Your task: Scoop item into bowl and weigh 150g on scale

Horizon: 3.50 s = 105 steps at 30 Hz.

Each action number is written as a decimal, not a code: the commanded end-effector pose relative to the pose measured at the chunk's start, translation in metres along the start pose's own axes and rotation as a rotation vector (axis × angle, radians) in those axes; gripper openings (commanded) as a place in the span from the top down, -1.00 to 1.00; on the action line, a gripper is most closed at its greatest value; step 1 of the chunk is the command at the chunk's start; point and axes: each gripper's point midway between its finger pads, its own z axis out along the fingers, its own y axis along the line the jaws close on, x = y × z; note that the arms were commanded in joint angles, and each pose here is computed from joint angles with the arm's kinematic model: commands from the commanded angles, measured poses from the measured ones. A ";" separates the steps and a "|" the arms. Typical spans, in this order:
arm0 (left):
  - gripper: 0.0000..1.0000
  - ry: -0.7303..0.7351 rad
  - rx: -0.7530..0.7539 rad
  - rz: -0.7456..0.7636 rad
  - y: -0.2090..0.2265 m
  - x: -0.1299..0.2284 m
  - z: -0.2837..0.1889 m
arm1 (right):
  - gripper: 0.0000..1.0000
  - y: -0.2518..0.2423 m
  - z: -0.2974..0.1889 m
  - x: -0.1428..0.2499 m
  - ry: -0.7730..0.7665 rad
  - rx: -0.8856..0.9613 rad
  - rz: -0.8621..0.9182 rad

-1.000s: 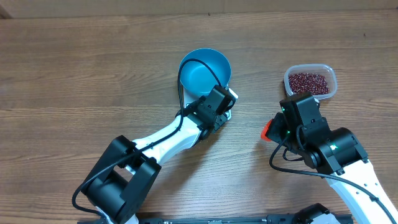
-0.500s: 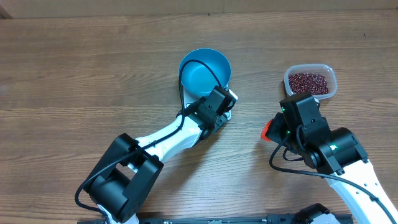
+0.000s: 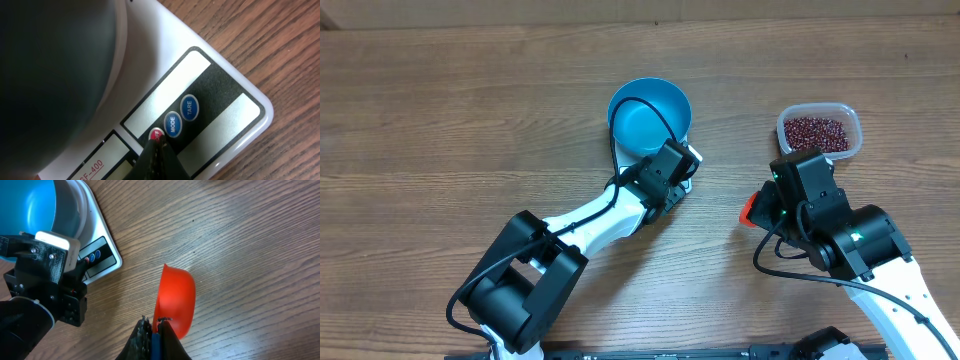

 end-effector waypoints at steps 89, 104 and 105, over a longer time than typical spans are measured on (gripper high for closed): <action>0.91 -0.009 0.034 -0.009 0.002 0.003 0.011 | 0.93 0.007 -0.012 -0.010 -0.040 -0.035 0.005; 0.92 -0.011 0.040 -0.009 0.001 0.003 0.011 | 0.93 0.007 -0.012 -0.010 -0.040 -0.035 0.005; 0.92 -0.011 0.040 -0.009 0.001 0.003 0.011 | 0.92 0.007 -0.012 -0.010 -0.040 -0.035 0.005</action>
